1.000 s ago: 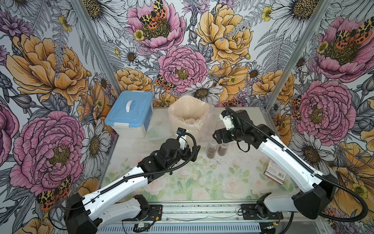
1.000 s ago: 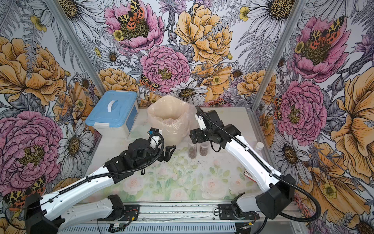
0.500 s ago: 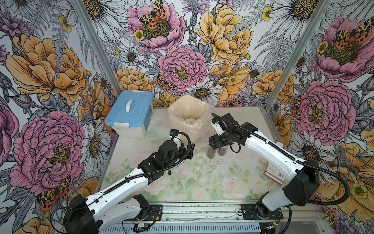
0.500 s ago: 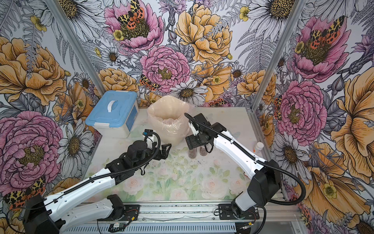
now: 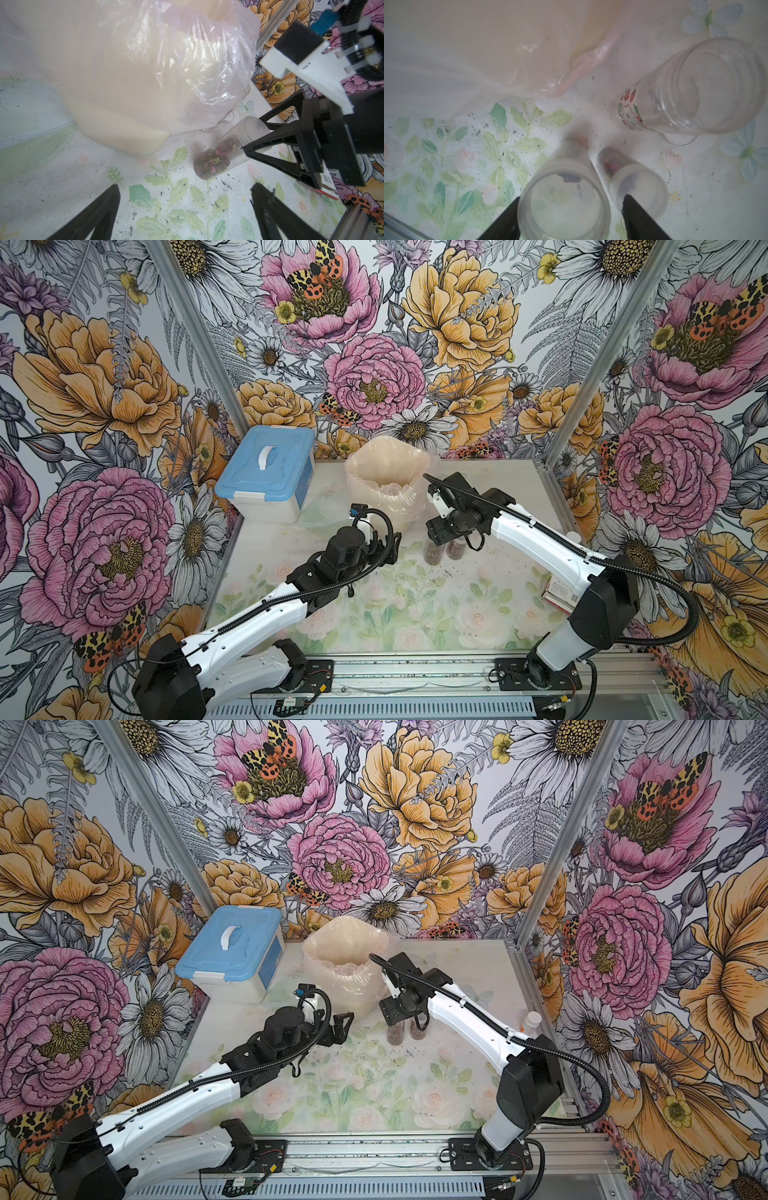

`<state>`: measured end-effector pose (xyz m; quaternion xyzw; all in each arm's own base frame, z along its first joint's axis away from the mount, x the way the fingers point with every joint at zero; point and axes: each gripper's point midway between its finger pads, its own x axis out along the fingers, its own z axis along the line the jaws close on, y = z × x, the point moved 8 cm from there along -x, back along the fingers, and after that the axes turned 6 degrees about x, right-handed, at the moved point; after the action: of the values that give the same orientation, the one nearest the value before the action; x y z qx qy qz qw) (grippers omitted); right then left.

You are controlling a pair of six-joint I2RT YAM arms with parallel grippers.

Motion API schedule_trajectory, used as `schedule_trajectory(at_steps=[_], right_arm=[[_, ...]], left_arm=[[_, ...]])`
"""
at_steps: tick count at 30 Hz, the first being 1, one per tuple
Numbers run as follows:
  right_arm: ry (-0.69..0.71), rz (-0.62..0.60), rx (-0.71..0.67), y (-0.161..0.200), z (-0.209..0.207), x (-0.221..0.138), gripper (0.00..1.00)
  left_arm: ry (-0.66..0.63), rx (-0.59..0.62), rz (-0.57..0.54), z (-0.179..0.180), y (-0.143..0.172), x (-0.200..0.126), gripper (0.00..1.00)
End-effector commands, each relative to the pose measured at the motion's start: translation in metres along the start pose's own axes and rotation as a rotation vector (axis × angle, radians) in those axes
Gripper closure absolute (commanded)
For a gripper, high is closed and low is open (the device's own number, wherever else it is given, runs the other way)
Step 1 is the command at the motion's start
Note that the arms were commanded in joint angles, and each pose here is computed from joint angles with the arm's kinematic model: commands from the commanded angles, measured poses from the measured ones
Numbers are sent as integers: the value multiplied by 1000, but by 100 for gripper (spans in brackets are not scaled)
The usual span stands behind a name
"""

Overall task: Empty the moldy dried flower tea in the jars
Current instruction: Pick up the jar from the center of the board.

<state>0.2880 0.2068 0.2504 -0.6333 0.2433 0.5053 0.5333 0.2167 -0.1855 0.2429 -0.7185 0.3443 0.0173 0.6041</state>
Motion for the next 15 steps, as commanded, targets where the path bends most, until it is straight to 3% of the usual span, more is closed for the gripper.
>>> schedule_trajectory(at_steps=[1,15], right_arm=[[12,-17,-12,-7,4,-1,29],[16,-10,-16,-2,4,-1,55]], left_arm=[[23,-16,1,-1,2,4,1],[22,-11,-1,0,0,4,1]])
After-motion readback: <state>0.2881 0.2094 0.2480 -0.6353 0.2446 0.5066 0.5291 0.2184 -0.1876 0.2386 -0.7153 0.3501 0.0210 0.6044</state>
